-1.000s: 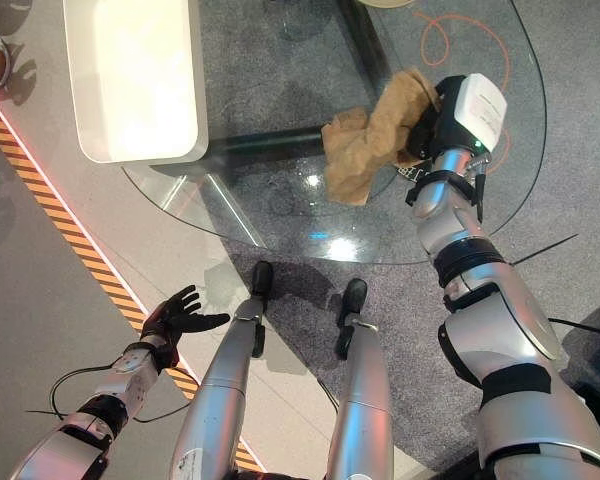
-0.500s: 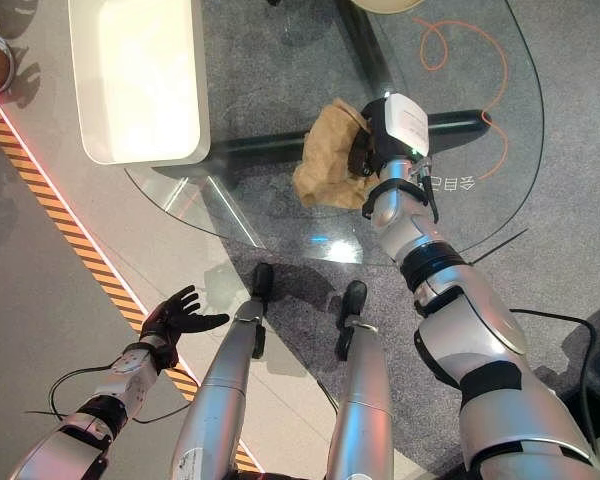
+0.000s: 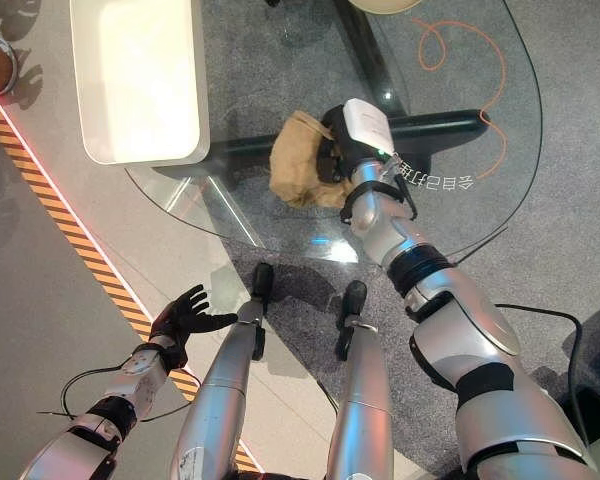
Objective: Wipe the table with a cloth and put it in the basket.
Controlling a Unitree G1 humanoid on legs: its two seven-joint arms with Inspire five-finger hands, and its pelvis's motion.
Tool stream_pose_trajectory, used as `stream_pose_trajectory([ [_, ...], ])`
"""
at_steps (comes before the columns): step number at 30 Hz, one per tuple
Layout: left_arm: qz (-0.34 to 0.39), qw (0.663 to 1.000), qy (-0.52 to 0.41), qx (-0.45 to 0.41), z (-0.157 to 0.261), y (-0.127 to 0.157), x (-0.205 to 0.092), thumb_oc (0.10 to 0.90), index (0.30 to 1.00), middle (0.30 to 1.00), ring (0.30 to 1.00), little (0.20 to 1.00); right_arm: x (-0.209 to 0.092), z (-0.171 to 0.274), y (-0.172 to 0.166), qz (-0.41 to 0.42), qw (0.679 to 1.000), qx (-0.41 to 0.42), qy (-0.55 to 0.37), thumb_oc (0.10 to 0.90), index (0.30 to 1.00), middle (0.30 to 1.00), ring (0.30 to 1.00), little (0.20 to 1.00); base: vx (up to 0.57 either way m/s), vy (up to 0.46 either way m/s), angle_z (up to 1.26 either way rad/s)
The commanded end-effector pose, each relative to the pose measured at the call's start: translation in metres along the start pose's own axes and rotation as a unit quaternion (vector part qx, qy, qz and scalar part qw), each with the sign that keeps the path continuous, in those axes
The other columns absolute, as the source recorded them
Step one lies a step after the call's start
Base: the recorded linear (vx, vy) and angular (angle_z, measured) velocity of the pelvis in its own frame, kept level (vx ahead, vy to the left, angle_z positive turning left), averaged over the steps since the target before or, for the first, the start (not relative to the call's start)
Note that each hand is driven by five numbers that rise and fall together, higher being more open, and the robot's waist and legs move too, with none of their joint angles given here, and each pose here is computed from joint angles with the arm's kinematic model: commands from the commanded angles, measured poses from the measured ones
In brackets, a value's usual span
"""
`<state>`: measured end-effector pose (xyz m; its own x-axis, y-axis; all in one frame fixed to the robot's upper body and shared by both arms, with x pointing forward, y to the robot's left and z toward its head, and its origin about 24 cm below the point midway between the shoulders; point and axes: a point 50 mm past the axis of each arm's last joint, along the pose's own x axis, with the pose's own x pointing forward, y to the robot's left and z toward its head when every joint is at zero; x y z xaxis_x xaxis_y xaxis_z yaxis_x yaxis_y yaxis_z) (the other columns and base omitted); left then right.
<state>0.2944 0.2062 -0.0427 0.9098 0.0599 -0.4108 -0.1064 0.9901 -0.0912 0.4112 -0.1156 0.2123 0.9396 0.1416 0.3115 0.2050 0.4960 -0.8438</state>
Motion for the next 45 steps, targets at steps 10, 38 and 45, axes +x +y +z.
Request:
stream_pose_trajectory([
  [10,0.007,1.0,-0.003,0.007,-0.01,-0.005,-0.005,0.8,0.9,0.9,0.9,0.9,-0.022,0.105,0.022,0.078,0.969,0.061,-0.226,0.1,0.3,0.3,0.3,0.2,0.0,0.0,0.0],
  [38,0.011,1.0,0.002,0.006,-0.011,-0.005,-0.004,0.8,0.9,0.9,0.9,0.9,-0.025,0.099,0.028,0.039,0.976,-0.019,-0.212,0.1,0.3,0.3,0.3,0.2,0.0,0.0,0.0],
  [45,0.003,1.0,-0.003,0.013,-0.007,-0.007,-0.002,0.8,0.9,0.9,0.9,0.9,0.003,0.039,0.003,-0.01,0.995,-0.066,-0.08,0.1,0.3,0.3,0.3,0.2,0.0,0.0,0.0],
])
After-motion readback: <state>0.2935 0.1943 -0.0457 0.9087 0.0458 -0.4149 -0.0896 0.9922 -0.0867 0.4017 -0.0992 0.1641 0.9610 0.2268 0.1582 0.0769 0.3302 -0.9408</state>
